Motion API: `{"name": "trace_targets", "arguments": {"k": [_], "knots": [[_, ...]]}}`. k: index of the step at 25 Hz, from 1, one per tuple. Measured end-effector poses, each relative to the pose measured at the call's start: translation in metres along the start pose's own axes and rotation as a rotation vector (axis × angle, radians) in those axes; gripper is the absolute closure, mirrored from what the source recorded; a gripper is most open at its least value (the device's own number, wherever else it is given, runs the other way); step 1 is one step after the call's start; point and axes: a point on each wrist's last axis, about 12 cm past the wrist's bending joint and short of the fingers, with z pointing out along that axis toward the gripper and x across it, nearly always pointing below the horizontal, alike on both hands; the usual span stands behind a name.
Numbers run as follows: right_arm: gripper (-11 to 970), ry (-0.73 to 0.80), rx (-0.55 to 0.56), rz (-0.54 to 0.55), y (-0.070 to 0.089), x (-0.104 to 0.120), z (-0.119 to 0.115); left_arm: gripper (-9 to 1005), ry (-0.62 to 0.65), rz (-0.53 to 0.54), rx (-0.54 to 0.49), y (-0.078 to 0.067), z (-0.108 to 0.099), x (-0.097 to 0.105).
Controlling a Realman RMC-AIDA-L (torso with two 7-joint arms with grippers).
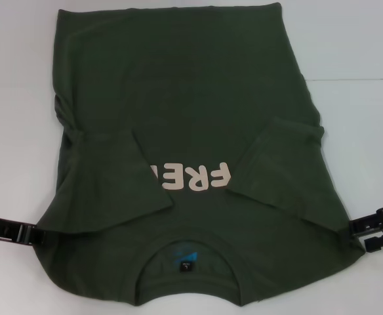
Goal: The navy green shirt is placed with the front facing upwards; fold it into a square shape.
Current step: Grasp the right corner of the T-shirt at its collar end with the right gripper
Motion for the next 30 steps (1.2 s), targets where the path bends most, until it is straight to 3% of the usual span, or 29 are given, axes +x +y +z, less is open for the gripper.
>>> {"name": "trace_targets", "arguments": {"k": [30], "knots": [[139,-0.024,-0.067,0.0,0.007,0.003,0.015,969,0.005,0.004,0.007,0.0,0.001,-0.004]]}}
